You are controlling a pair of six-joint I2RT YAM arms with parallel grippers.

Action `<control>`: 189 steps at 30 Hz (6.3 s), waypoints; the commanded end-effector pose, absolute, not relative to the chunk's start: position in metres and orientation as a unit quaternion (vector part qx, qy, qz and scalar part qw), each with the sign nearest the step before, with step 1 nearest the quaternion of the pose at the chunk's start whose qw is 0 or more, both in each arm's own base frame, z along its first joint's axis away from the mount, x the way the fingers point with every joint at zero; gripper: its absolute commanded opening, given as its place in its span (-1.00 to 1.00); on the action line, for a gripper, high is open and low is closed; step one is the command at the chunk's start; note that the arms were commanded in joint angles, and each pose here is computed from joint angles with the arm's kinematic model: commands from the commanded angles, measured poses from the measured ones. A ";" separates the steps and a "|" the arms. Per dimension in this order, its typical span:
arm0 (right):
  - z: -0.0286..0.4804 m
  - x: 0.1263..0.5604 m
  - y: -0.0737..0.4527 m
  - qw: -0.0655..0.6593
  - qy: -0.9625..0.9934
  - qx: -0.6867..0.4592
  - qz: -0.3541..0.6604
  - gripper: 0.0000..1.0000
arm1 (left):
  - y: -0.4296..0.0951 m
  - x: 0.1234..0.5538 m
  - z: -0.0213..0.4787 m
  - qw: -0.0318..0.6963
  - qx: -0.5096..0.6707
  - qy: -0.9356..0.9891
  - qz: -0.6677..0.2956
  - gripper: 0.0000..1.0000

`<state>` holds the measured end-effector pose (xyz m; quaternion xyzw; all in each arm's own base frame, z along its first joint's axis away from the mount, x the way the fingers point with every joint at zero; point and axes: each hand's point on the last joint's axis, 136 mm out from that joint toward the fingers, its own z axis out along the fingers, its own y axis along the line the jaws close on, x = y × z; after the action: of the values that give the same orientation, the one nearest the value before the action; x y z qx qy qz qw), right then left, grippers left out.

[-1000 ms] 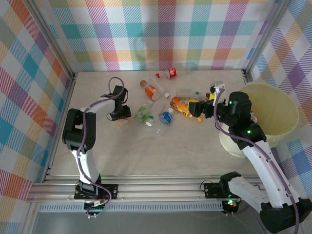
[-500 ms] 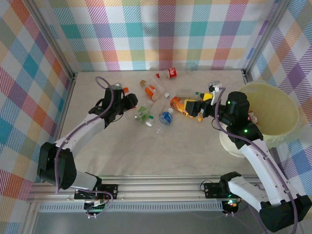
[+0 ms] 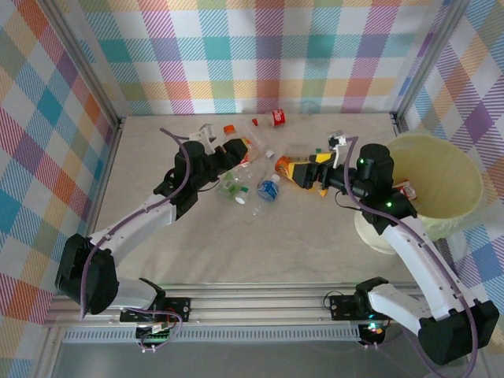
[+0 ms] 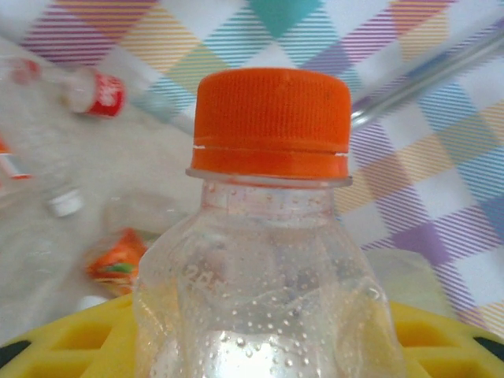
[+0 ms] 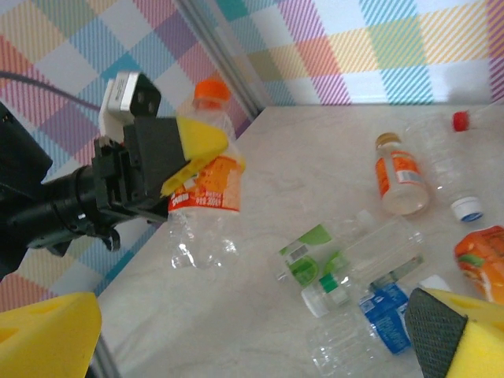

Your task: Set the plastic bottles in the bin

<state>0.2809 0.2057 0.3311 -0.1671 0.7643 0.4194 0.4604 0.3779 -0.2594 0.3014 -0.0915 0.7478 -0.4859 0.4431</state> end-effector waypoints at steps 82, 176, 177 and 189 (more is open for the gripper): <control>0.413 0.275 0.011 0.585 0.790 -0.046 -0.177 -0.27 | -0.242 0.343 0.356 0.529 -0.064 0.763 -0.366 1.00; 0.390 0.258 0.078 0.510 0.800 -0.015 0.316 0.99 | -0.166 0.393 0.092 0.219 0.146 0.965 -0.016 1.00; 0.389 0.259 0.077 0.509 0.801 -0.013 0.315 0.99 | -0.168 0.394 0.089 0.213 0.158 0.964 -0.017 1.00; 0.384 0.258 0.073 0.511 0.806 -0.009 0.300 0.99 | -0.184 0.405 0.067 0.179 0.209 0.960 -0.046 0.86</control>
<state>0.2608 0.0717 0.3810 -0.0004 0.8107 0.3015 0.5018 0.4073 -0.1833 0.0699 0.1868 0.9619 -0.0390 0.1959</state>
